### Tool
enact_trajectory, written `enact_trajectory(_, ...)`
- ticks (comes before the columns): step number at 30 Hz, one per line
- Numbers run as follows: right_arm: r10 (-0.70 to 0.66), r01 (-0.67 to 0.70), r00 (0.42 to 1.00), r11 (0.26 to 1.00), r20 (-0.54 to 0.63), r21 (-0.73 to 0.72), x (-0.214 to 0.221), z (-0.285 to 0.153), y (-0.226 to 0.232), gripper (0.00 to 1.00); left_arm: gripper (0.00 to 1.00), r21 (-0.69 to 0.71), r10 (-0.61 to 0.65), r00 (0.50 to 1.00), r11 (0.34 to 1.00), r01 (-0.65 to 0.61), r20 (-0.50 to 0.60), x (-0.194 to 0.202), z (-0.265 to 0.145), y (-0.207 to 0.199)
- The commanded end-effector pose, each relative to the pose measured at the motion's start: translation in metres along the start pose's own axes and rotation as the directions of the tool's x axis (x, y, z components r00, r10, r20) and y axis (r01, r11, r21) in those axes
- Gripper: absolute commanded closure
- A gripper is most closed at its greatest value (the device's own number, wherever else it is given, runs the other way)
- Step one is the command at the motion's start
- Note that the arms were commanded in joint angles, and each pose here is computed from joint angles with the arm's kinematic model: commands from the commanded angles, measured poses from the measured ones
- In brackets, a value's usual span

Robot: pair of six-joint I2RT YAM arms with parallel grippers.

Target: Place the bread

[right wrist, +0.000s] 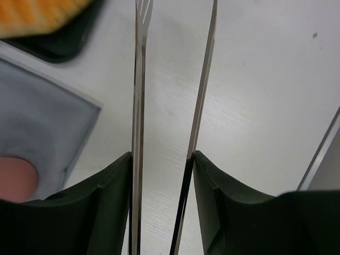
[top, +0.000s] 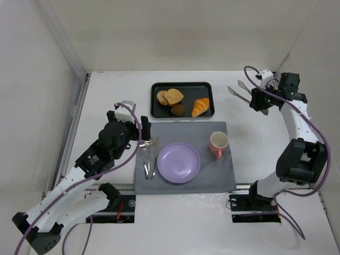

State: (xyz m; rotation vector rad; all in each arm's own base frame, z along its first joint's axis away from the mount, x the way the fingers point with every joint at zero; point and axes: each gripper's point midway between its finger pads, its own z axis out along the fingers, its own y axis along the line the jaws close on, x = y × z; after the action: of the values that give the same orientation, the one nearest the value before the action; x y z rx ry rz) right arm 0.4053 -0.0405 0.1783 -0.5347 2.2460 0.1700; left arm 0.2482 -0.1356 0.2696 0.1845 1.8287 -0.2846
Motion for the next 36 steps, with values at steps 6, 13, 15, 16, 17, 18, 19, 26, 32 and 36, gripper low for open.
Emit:
enact_trajectory(6,-0.044,0.091,0.974,0.975,0.222,-0.203,-0.084,-0.015,0.092,0.48,0.00,-0.027,-0.022,0.997,0.999,0.024,0.068,-0.021,-0.007,0.006)
enact_trajectory(13,-0.008,0.081,0.984,0.912,0.178,-0.403,-0.083,0.000,0.142,0.48,0.00,-0.036,-0.022,0.997,0.999,0.025,0.070,-0.022,-0.007,0.008)
enact_trajectory(15,-0.039,0.119,0.981,0.891,0.188,-0.437,-0.090,-0.001,0.159,0.48,0.00,-0.038,-0.018,0.998,0.999,0.021,0.062,-0.020,-0.005,0.007)
enact_trajectory(16,-0.052,0.133,0.980,0.891,0.193,-0.434,-0.093,-0.001,0.163,0.48,0.00,-0.038,-0.018,0.998,0.999,0.021,0.062,-0.020,-0.005,0.007)
enact_trajectory(17,-0.071,0.151,0.978,0.887,0.196,-0.436,-0.096,0.002,0.167,0.48,0.00,-0.038,-0.018,0.998,0.999,0.021,0.062,-0.020,-0.005,0.007)
enact_trajectory(18,-0.103,0.182,0.975,0.876,0.195,-0.446,-0.097,0.008,0.180,0.48,0.00,-0.038,-0.018,0.998,0.999,0.021,0.062,-0.020,-0.005,0.007)
enact_trajectory(19,-0.120,0.205,0.970,0.872,0.212,-0.445,-0.105,0.005,0.186,0.48,0.00,-0.038,-0.018,0.998,0.999,0.021,0.062,-0.020,-0.005,0.007)
enact_trajectory(26,-0.326,0.386,0.921,0.836,0.212,-0.391,-0.100,0.031,0.239,0.48,0.00,-0.047,-0.018,0.998,0.999,0.021,0.064,-0.020,-0.005,0.009)
enact_trajectory(32,-0.396,0.444,0.892,0.856,0.216,-0.264,-0.102,0.050,0.246,0.48,0.00,-0.056,-0.018,0.998,0.998,0.022,0.066,-0.020,-0.005,0.010)
enact_trajectory(36,-0.417,0.456,0.882,0.872,0.220,-0.178,-0.110,0.054,0.240,0.48,0.00,-0.056,-0.018,0.998,0.998,0.022,0.066,-0.020,-0.005,0.010)
